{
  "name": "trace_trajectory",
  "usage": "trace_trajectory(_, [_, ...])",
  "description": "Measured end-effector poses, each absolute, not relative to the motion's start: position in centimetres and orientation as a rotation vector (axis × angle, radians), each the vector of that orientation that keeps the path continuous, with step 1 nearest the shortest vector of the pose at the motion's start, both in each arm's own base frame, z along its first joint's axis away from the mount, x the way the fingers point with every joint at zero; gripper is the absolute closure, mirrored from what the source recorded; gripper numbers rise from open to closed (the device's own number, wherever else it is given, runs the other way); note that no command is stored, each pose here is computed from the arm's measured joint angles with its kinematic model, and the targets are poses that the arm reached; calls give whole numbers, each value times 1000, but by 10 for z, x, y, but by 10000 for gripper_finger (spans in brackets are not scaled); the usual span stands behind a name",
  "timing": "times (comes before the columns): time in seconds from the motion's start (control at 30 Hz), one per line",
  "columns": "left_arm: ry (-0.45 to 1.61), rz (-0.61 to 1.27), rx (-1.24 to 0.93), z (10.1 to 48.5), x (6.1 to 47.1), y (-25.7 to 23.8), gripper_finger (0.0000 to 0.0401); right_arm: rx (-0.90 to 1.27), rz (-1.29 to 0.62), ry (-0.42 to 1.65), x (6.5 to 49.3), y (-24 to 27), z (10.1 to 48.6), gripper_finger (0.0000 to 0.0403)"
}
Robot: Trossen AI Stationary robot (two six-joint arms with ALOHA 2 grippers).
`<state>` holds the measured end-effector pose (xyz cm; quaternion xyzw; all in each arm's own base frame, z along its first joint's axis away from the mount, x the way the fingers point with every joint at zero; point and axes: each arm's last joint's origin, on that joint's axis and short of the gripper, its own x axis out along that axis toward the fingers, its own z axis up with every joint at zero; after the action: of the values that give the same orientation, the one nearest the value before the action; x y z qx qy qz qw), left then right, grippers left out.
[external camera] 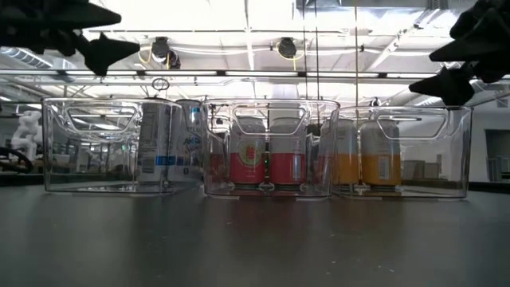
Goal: Sort soda cans
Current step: Return to Home Position
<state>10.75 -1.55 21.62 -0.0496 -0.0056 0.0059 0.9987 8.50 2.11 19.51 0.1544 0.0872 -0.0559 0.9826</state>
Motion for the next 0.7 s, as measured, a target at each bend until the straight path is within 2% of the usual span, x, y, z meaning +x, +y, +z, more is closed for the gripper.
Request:
trace_trajectory(0.3, [-107, 77, -120, 187, 93, -8, 73, 340, -126, 184, 76, 17, 187, 67])
trace_trajectory(0.43, [-64, 94, -144, 173, 96, -6, 73, 352, -138, 223, 75, 17, 183, 67])
trace_trajectory(0.7, [-45, 19, -130, 169, 97, -7, 73, 332, -178, 280, 73, 15, 176, 67])
